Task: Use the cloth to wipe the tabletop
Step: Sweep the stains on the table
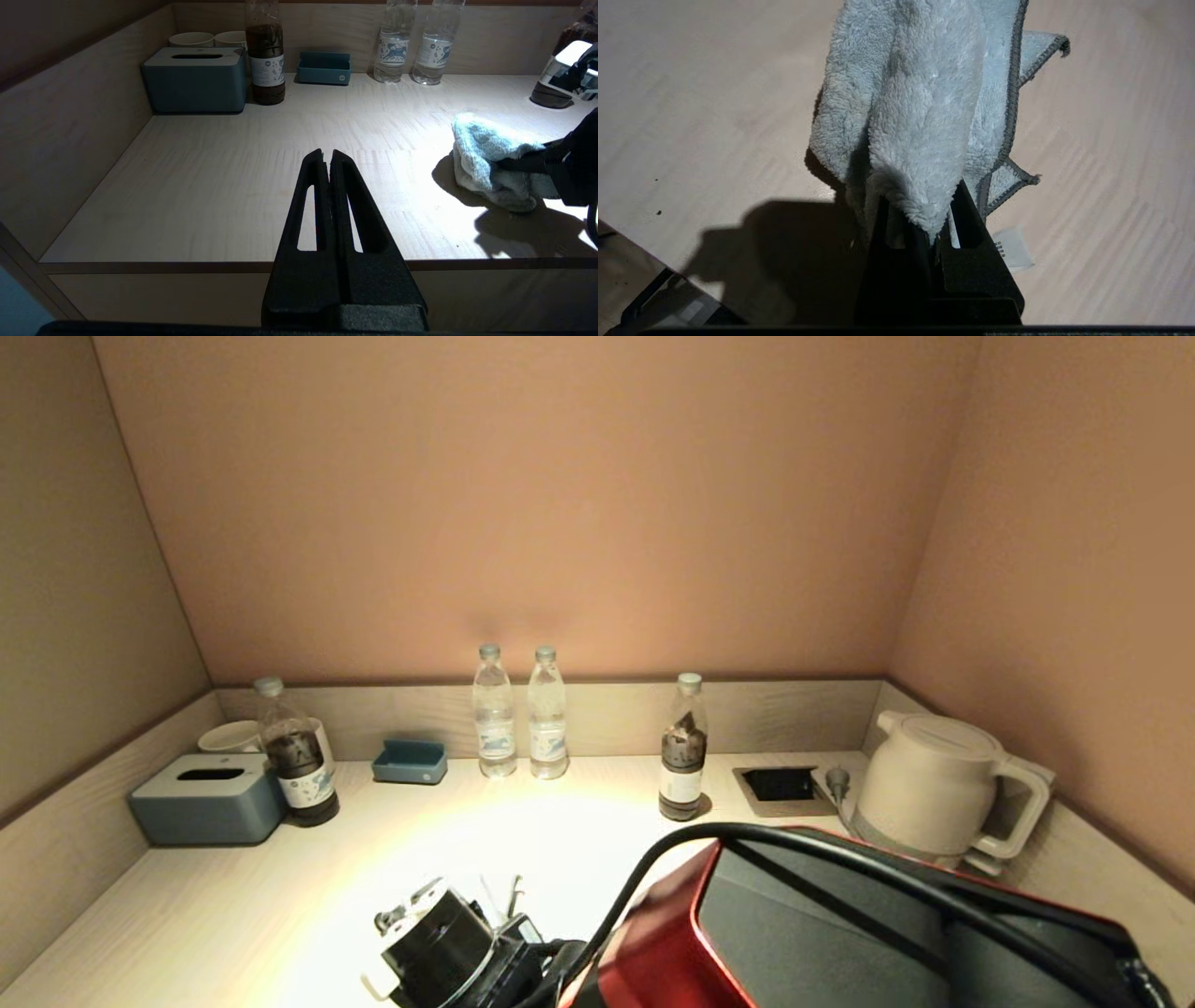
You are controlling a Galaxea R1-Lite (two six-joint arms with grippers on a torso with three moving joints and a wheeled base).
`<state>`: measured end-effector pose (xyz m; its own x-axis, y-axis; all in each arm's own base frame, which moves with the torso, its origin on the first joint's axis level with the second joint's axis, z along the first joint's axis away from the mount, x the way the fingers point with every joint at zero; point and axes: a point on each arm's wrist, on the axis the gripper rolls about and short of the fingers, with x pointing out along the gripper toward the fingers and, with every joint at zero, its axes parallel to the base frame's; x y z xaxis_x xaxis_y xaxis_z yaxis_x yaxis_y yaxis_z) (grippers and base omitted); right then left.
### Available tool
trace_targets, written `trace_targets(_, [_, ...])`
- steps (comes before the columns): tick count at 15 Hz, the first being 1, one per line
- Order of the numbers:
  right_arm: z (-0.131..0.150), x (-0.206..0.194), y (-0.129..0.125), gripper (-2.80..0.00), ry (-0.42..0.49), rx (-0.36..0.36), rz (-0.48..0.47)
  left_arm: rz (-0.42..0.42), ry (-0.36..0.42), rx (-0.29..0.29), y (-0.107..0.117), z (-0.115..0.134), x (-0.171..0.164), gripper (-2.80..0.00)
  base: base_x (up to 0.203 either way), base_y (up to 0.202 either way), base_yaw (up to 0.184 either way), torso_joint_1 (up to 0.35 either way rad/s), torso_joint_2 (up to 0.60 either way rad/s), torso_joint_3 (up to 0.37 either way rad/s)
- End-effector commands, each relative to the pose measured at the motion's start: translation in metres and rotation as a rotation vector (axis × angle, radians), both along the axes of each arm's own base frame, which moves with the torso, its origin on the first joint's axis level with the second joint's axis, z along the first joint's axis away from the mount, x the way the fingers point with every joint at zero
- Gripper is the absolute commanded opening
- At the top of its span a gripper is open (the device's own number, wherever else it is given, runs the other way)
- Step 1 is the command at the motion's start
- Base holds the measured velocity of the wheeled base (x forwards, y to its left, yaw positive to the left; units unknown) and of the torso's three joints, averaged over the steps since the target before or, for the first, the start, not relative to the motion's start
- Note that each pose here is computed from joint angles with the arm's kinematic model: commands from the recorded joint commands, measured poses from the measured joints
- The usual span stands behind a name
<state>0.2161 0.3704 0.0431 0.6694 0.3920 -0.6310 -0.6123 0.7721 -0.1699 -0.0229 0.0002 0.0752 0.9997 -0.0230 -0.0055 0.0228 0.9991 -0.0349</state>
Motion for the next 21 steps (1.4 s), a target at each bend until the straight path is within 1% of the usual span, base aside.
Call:
trace_targets(1, [-0.004,-0.005,0.003,-2.8,0.003,-0.008,0.011,0.0,0.001,0.0,0.0,0.0,0.0,-2.8,0.0,0.0,0.0,0.0,0.0,0.0])
trace_targets(2, [-0.004,-0.01,0.006,-2.8,0.003,-0.007,0.025,0.0,-0.001,0.0,0.0,0.0,0.0,-2.8,0.0,0.0,0.0,0.0,0.0,0.0])
trace_targets(4, [-0.003,-0.037,0.02,-2.8,0.002,-0.006,0.095,0.0,-0.001,0.0,0.0,0.0,0.0,-2.8,0.0,0.0,0.0,0.0,0.0,0.0])
trace_targets(8, [-0.001,-0.055,0.027,-2.8,0.0,0.001,0.14,0.0,-0.001,0.0,0.0,0.0,0.0,-2.8,0.0,0.0,0.0,0.0,0.0,0.0])
trace_targets(11, [0.008,-0.069,0.029,-2.8,-0.007,0.016,0.169,0.0,0.001,0.0,0.0,0.0,0.0,-2.8,0.0,0.0,0.0,0.0,0.0,0.0])
trace_targets(13, [0.026,-0.089,0.032,-2.8,-0.02,0.05,0.216,0.0,-0.001,0.0,0.0,0.0,0.0,-2.8,0.0,0.0,0.0,0.0,0.0,0.0])
trace_targets(15, [0.033,-0.1,0.033,-2.8,-0.026,0.062,0.244,0.0,0.0,0.0,0.0,0.0,0.0,-2.8,0.0,0.0,0.0,0.0,0.0,0.0])
trace_targets(16, [0.043,-0.113,0.033,-2.8,-0.034,0.081,0.274,0.0,-0.001,0.0,0.0,0.0,0.0,-2.8,0.0,0.0,0.0,0.0,0.0,0.0])
trace_targets(17, [0.048,-0.121,0.033,-2.8,-0.038,0.087,0.292,0.0,-0.001,0.0,0.0,0.0,0.0,-2.8,0.0,0.0,0.0,0.0,0.0,0.0])
trace_targets(21, [0.091,-0.158,0.022,-2.8,-0.072,0.174,0.374,0.0,0.001,0.0,0.0,0.0,0.0,-2.8,0.0,0.0,0.0,0.0,0.0,0.0])
